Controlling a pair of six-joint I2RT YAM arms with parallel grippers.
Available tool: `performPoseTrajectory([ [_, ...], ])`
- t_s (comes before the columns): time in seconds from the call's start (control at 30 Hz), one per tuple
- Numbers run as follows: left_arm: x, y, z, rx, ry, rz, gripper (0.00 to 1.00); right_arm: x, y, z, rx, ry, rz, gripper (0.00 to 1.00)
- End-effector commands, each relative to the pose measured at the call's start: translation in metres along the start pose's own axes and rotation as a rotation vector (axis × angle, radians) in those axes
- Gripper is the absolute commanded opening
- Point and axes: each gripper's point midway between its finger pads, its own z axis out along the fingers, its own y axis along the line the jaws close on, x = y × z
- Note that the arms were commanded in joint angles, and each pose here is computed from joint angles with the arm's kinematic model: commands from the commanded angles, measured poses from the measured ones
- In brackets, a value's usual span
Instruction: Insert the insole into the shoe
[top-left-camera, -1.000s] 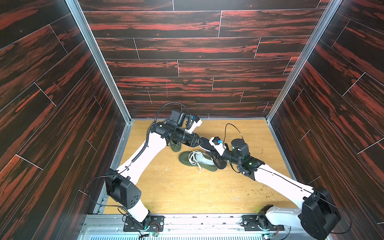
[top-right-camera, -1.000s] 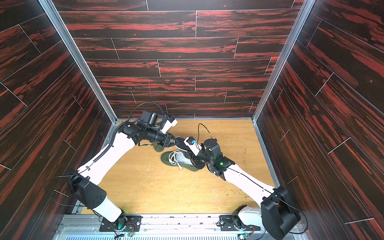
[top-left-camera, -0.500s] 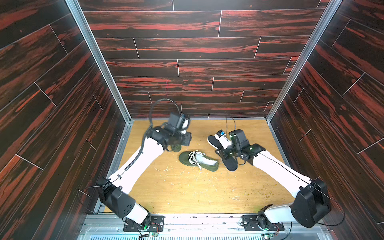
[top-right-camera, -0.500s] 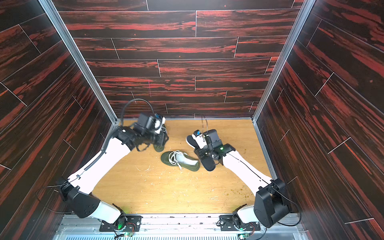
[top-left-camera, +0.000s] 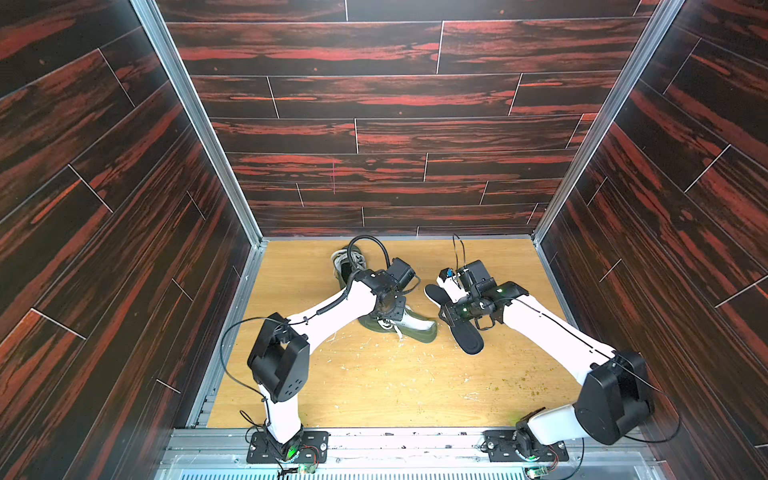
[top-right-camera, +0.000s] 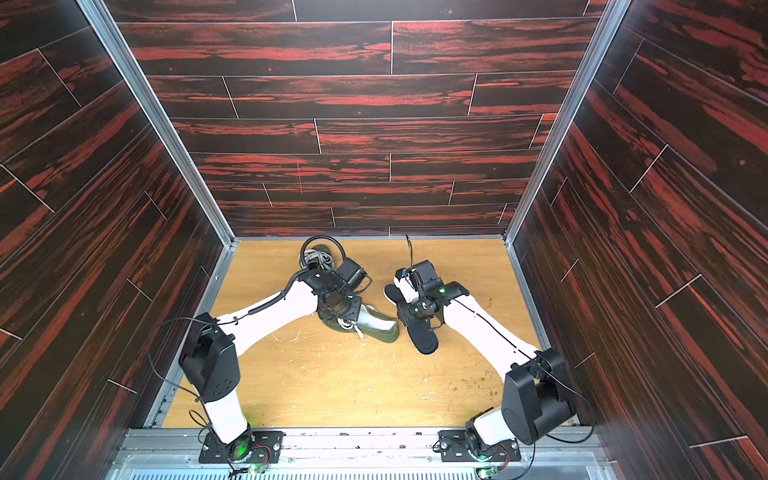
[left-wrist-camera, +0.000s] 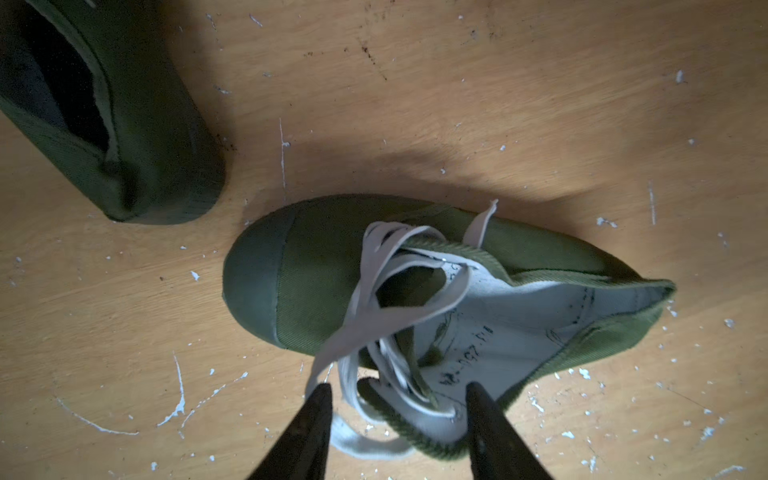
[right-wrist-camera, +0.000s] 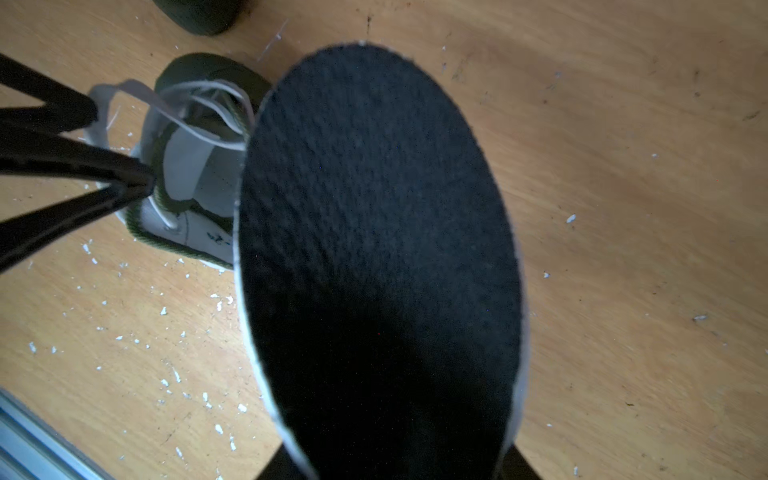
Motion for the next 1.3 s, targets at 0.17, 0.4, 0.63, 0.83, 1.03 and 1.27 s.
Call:
performPoseTrajectory([
  [0.17, 0.005, -0.003, 0.020, -0.013, 0.030, -0.033, 0.31, 0.005, 0.013, -0.001, -0.078, 0.028, 0.019, 0.46],
  [0.4, 0.003, 0.000, 0.027, -0.040, 0.036, -0.032, 0.16, 0.016, 0.023, -0.006, -0.129, 0.061, 0.030, 0.46],
  [0.63, -0.010, -0.004, 0.018, 0.033, -0.001, -0.025, 0.00, 0.038, 0.048, -0.002, -0.207, 0.139, 0.011, 0.45],
  [0.83, -0.026, -0.021, -0.011, 0.193, -0.073, 0.052, 0.00, 0.052, 0.062, 0.009, -0.253, 0.202, -0.023, 0.45],
  [1.03, -0.029, -0.033, -0.028, 0.278, -0.106, 0.170, 0.00, 0.055, 0.057, 0.020, -0.236, 0.234, -0.072, 0.45],
  [1.27, -0.039, -0.036, -0.041, 0.329, -0.153, 0.235, 0.00, 0.050, 0.054, 0.029, -0.202, 0.242, -0.112, 0.45],
])
